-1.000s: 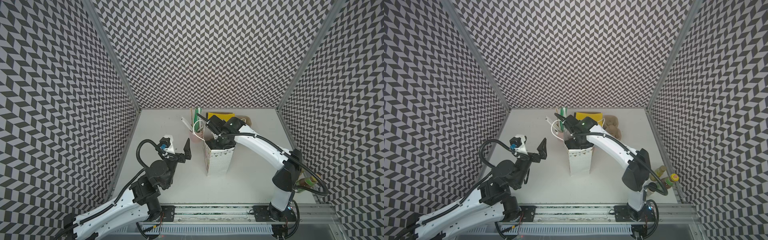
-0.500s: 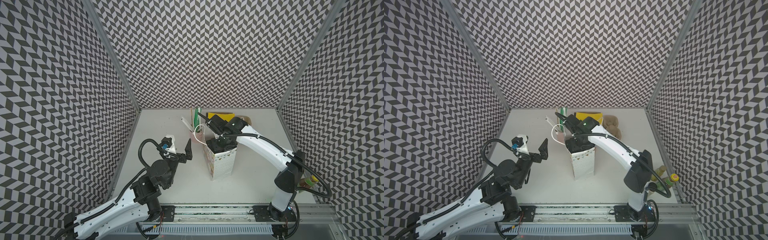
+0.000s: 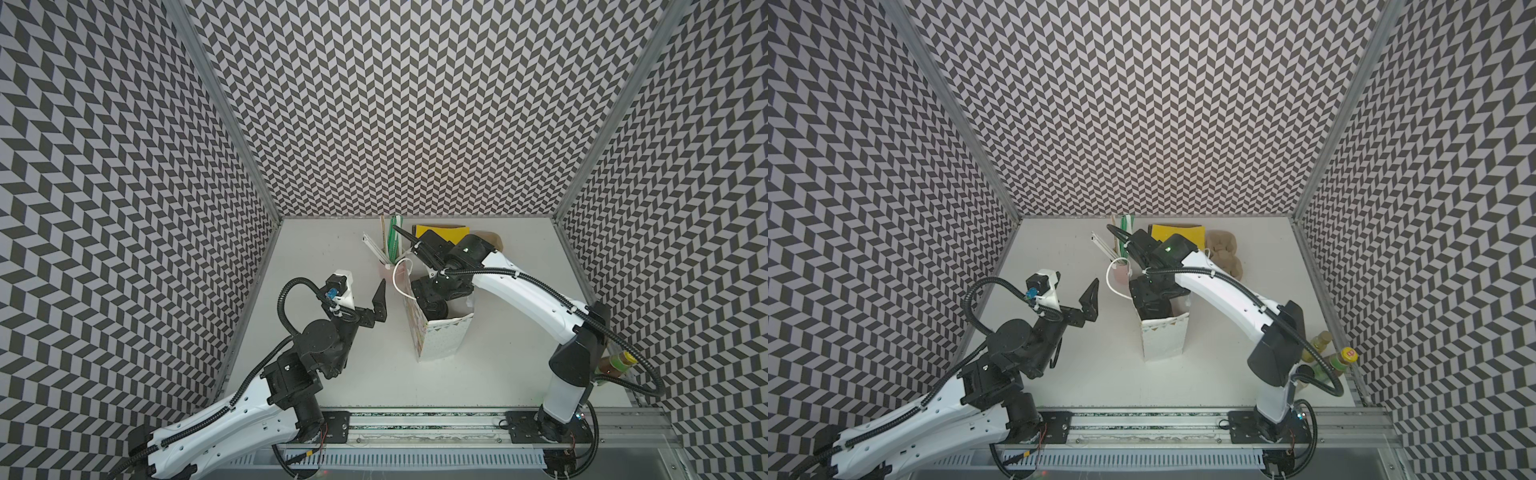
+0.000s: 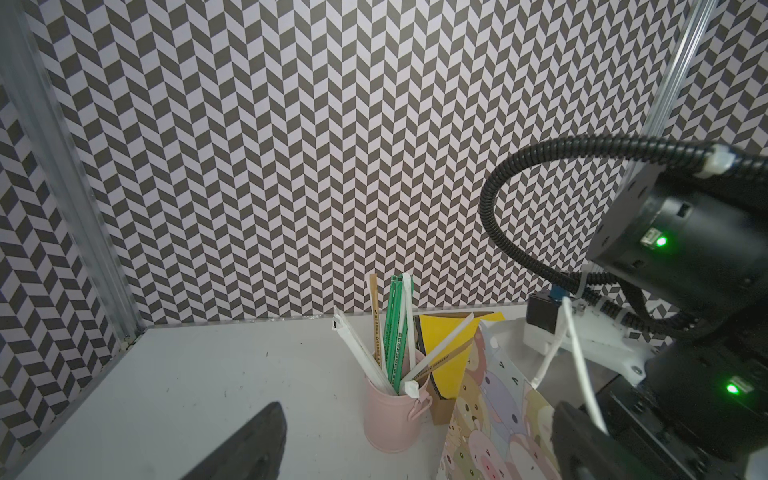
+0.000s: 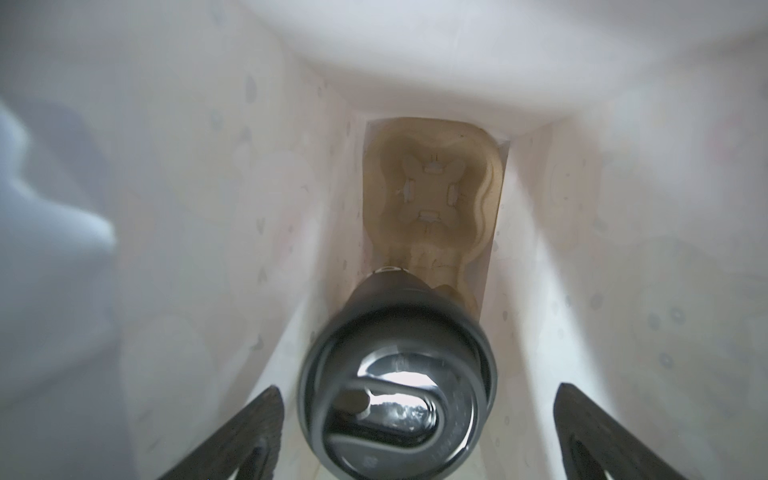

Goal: Pack the takeout coffee
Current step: 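Raise the open right gripper up out of the bag, then move the left gripper toward the pink straw cup while the right withdraws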

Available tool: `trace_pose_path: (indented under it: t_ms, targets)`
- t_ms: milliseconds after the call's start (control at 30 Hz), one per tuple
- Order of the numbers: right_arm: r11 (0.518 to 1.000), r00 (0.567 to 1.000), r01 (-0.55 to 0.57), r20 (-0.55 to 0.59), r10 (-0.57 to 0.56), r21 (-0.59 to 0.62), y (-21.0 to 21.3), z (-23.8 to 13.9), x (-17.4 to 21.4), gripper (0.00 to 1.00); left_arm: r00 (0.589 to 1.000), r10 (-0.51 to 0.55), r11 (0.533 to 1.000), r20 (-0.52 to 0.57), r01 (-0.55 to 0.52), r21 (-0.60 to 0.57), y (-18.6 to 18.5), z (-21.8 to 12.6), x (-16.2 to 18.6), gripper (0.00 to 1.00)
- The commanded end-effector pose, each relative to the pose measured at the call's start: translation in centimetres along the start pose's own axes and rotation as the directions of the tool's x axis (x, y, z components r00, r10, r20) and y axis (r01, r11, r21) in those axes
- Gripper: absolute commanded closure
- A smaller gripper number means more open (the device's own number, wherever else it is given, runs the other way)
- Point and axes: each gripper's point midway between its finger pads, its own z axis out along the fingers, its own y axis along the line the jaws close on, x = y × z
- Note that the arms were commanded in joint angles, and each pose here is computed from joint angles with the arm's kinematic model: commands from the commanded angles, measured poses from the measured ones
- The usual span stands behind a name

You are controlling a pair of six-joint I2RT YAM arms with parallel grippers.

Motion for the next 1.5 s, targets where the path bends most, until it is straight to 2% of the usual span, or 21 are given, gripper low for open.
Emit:
trace_pose_path:
  t_ms: [0, 300, 467, 767, 900, 1033, 1233, 1367, 1467]
  targets:
    - [1.000, 0.998, 0.006, 0.060, -0.005, -0.021, 0.5, -1.7, -0.9, 0.01, 1.000, -0.006, 1.000, 0.016, 0.006, 0.017, -0.3, -0.2, -1.0, 0.00]
    - [0.995, 0.984, -0.011, 0.178, 0.029, -0.103, 1.3, -6.2, -2.9, 0.01, 1.000, -0.009, 1.000, 0.019, 0.009, 0.012, -0.2, -0.2, -1.1, 0.00]
    - [0.994, 0.975, -0.023, 0.218, 0.047, -0.110, 0.9, -7.6, -3.4, 0.01, 1.000, -0.007, 1.000, 0.019, 0.007, 0.009, -0.2, -0.2, -1.1, 0.00]
    - [0.978, 0.916, -0.036, 0.384, 0.113, -0.204, 0.8, -14.6, -5.6, 0.01, 1.000, -0.009, 1.000, 0.023, 0.009, 0.000, 0.0, -0.3, -1.2, 0.00]
    - [0.973, 0.852, -0.038, 0.501, 0.151, -0.229, 0.2, -19.0, -7.1, 0.01, 0.999, -0.027, 0.999, 0.040, 0.028, -0.015, 0.6, -0.6, -1.5, 0.00]
    - [0.960, 0.762, -0.041, 0.613, 0.208, -0.276, -0.5, -23.9, -8.0, 0.01, 0.997, -0.052, 0.998, 0.062, 0.054, -0.033, 1.3, -1.0, -2.1, 0.00]
    - [0.950, 0.730, -0.006, 0.648, 0.217, -0.311, -0.5, -25.1, -7.9, 0.01, 0.995, -0.092, 0.995, 0.028, 0.093, -0.026, 1.3, 0.3, -3.0, 0.00]
    - [0.949, 0.684, 0.000, 0.692, 0.230, -0.315, -1.4, -26.7, -7.9, 0.01, 0.987, -0.132, 0.990, -0.093, 0.136, 0.029, -0.1, 3.0, -1.5, 0.00]
    - [0.955, 0.657, 0.001, 0.720, 0.223, -0.297, -2.4, -27.4, -7.4, 0.01, 0.947, -0.221, 0.971, -0.234, 0.235, 0.034, 1.4, 5.9, 0.7, 0.01]
